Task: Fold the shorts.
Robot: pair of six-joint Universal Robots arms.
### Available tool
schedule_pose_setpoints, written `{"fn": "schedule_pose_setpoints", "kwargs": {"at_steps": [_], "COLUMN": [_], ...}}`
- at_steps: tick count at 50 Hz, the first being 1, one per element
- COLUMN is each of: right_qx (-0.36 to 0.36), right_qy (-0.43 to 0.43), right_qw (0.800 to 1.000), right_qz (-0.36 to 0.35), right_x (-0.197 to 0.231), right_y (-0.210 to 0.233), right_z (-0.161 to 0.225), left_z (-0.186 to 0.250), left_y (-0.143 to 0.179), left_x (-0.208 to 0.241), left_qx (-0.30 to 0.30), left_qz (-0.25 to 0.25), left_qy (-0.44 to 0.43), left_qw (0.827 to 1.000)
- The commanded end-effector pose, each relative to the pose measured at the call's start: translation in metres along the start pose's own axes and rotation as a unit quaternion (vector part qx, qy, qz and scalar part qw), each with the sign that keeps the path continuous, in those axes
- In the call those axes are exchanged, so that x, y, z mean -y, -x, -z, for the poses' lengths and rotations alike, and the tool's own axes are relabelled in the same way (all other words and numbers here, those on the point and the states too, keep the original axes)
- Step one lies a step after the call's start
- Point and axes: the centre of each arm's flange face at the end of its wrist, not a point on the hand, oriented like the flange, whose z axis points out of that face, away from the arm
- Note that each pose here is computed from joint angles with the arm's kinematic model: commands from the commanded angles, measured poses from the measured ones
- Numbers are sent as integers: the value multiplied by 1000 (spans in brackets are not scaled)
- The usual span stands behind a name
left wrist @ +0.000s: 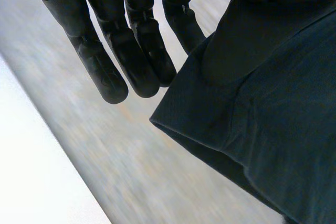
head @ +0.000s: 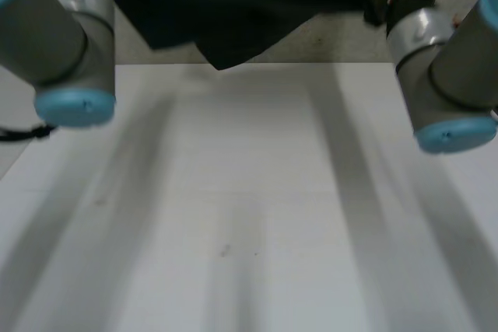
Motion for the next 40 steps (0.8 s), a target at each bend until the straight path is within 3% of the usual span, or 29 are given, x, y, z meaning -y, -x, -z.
{"fn": "schedule_pose_setpoints", "kwargs": {"at_steps": [1,7,11,21,25,26,30,36,40], "right_qx": [73,140,165,233,279,304,364,362,353], "right_qy": [109,210,258,346,379,393,419,408,394], "right_qw": [991,967,952,908,882,867,828,835,847], "right_qz": [6,19,22,23,31,42,79,69,55], "right_x": [-76,-129,-134,-92,-73,-61,-40,-42,-47], "right_y": [49,81,79,53,44,38,23,10,8], "right_z": [28,62,78,129,157,173,211,209,198], "left_z": [52,105,134,174,204,216,241,253,233], "left_y": [-32,-62,-61,-16,8,16,25,23,13], "left_x": [-93,-169,-180,-111,-81,-67,-37,-23,-35], "left_qx": [-73,-136,-168,-206,-234,-250,-308,-361,-349], "left_qz": [-39,-71,-89,-111,-123,-123,-103,-77,-79], "left_qy": [139,252,303,362,408,420,412,377,357], "left_qw": [987,955,934,902,874,864,852,849,863]}}
